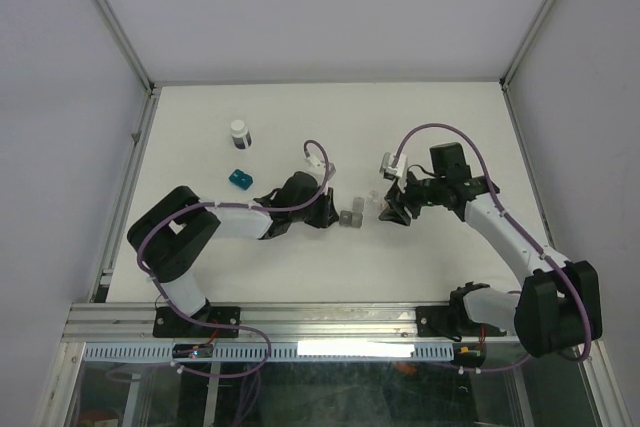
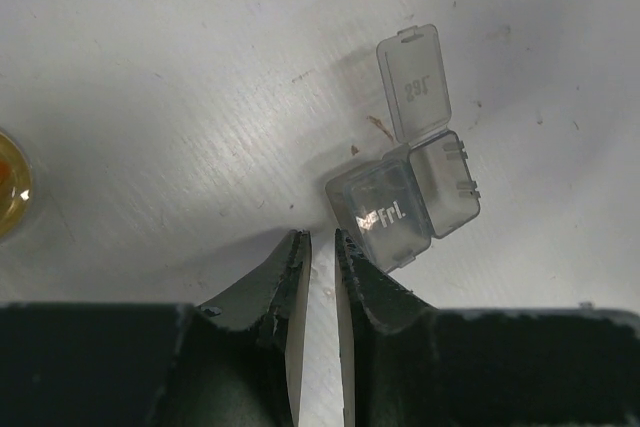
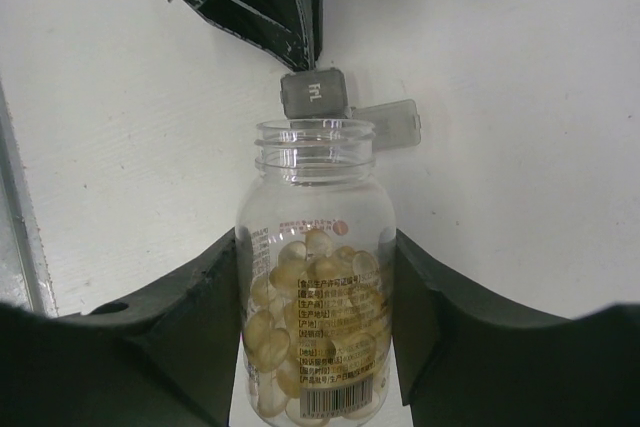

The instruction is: Sort the pills into containers

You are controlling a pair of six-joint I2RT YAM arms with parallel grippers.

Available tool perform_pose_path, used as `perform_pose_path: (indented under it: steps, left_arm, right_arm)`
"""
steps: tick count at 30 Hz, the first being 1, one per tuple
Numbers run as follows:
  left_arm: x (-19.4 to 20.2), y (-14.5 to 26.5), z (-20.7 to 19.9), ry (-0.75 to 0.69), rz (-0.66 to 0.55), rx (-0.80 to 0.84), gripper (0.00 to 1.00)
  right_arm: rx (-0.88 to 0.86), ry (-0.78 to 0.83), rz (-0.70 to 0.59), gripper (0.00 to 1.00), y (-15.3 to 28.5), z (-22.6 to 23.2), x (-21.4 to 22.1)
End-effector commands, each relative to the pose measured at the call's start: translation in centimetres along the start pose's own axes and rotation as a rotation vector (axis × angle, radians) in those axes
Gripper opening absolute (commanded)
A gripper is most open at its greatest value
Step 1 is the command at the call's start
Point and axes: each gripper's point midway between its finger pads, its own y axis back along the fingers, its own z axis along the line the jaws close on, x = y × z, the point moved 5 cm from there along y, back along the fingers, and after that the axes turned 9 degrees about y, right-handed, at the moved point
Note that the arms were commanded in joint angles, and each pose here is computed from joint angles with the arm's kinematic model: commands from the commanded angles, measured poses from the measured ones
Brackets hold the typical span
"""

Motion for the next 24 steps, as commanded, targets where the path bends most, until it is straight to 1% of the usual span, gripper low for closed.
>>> perform_pose_path:
  steps: [1,12,18,21,24]
  left_arm:
    - [0.0,0.4,-1.3,0.013,-0.008,0.075,0.17]
    - [0.6,0.8,-1.9,0.01,0.017,0.137,0.17]
    - [0.6,1.1,-1.8,0.011,0.01,0.135,0.18]
    - [0.6,1.6,-1.4,0.012,-0.003,0.103,0.19]
    - [0.3,2.6,-0.6,0.009,-0.039,0.038,0.21]
  right_arm:
    - [0.037,0.064,0.044,0.0,-0.1,-1.5,-0.7]
    - [-0.002,0.067,0.146,0.0,-1.8,-2.0,-0.1]
    - [-0.024,0.069,0.189,0.0,-2.4,-2.0,0.3]
    - [-0.037,0.081,0.215,0.0,-2.7,-1.9,0.5]
    - [-0.051,0.099,0.242,0.0,-3.1,-1.8,0.6]
